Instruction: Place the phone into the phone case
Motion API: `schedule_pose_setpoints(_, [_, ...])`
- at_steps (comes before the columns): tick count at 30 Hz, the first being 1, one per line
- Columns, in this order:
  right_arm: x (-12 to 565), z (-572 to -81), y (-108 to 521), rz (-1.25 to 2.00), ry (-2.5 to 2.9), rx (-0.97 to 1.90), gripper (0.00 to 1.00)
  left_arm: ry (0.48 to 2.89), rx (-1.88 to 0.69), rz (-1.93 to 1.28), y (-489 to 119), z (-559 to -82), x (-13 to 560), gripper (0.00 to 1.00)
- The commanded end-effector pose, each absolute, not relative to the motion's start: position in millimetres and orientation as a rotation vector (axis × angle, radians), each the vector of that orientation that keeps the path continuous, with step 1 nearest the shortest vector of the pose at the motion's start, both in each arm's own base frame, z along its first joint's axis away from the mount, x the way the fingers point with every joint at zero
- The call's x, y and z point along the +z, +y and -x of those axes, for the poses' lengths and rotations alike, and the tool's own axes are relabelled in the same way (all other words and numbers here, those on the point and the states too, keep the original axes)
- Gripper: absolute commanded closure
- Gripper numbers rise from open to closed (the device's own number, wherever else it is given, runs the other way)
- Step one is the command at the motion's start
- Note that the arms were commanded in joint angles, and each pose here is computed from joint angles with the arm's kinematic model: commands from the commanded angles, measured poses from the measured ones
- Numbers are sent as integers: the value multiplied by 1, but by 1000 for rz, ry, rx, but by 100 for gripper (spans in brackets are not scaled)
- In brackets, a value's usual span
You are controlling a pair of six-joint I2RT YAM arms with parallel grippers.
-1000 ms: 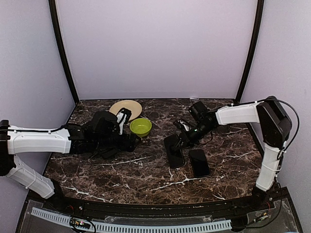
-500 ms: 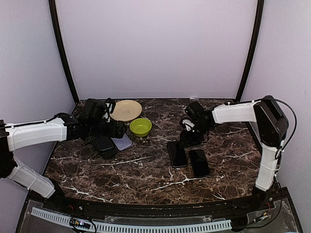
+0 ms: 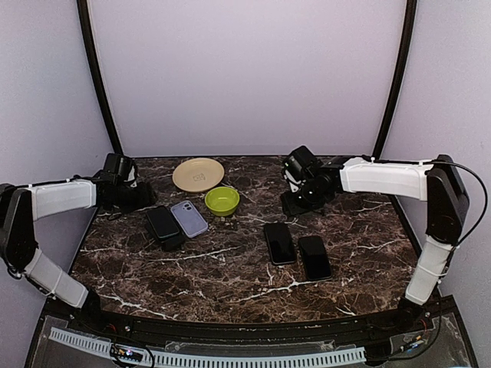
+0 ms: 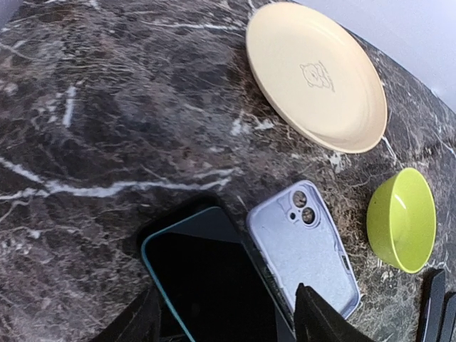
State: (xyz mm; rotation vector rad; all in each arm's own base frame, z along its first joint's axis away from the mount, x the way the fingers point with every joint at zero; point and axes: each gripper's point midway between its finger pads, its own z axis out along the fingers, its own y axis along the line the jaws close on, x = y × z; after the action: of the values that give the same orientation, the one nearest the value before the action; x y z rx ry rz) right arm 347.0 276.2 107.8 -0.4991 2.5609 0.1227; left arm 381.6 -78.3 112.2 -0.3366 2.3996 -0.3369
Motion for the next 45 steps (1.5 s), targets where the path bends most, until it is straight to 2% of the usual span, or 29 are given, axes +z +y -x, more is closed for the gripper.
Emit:
schedule_pose_setpoints(1, [117, -350, 288, 505, 2503, 94, 41, 2409, -378, 115, -114, -409, 119, 35])
schedule_pose_setpoints(4, [113, -346, 297, 548, 2505, 108, 41, 2471, -261, -39, -117, -437, 113, 35])
schedule_pose_setpoints(5, [111, -345, 298, 559, 2509, 105, 41, 2561, -258, -92, -121, -435, 87, 35])
schedule_pose_setpoints(6, [111, -344, 298, 566, 2511, 101, 41, 2536, -257, -194, -129, -450, 96, 35])
schedule_pose_setpoints(7, [110, -343, 299, 570, 2513, 102, 41, 2608, -269, -255, -134, -446, 71, 35])
schedule_pose_setpoints(8, [109, -341, 299, 576, 2516, 100, 41, 2585, -260, -361, -142, -455, 75, 36])
schedule_pose_setpoints(9, [109, -340, 299, 580, 2517, 101, 41, 2635, -239, -402, -141, -452, 57, 36])
schedule_pose_setpoints(14, [107, -336, 298, 592, 2525, 100, 41, 2651, -191, -595, -142, -453, 37, 42])
schedule_pose_setpoints(20, [103, -335, 297, 606, 2530, 90, 41, 2687, -194, -675, -150, -442, 14, 51])
schedule_pose_setpoints(22, [104, -336, 295, 600, 2525, 77, 41, 2716, -129, -736, -154, -434, 0, 64])
schedule_pose_setpoints(23, [105, -337, 296, 602, 2522, 77, 41, 2722, -106, -779, -160, -430, -5, 78])
schedule_pose_setpoints(24, [107, -338, 296, 599, 2519, 78, 40, 2750, -70, -797, -157, -424, -13, 85])
schedule_pose_setpoints(25, [108, -338, 297, 596, 2515, 81, 41, 2760, -51, -827, -160, -417, -17, 96])
schedule_pose_setpoints(27, [111, -338, 297, 592, 2508, 84, 40, 2782, 12, -829, -156, -412, -21, 100])
schedule_pose_setpoints(30, [116, -338, 296, 597, 2495, 83, 40, 2786, 122, -777, -143, -413, -7, 100])
schedule_pose_setpoints(34, [132, -337, 299, 614, 2457, 132, 40, 2657, 318, -754, -129, -417, 36, 100])
schedule_pose_setpoints(37, [153, -332, 311, 652, 2396, 242, 40, 2430, 416, -833, -144, -418, 95, 100])
schedule_pose_setpoints(40, [186, -322, 332, 721, 2286, 436, 38, 2243, 447, -990, -174, -399, 131, 100])
schedule_pose_setpoints(42, [216, -307, 354, 776, 2175, 646, 28, 2101, 443, -1076, -198, -382, 158, 100])
schedule_pose_setpoints(43, [231, -296, 366, 816, 2116, 766, 19, 2010, 419, -1068, -210, -377, 182, 100])
schedule_pose_setpoints(44, [246, -285, 377, 859, 2059, 884, 6, 1938, 429, -1168, -226, -361, 181, 100])
schedule_pose_setpoints(45, [254, -276, 386, 887, 2024, 984, 2, 1855, 411, -1152, -235, -355, 201, 100])
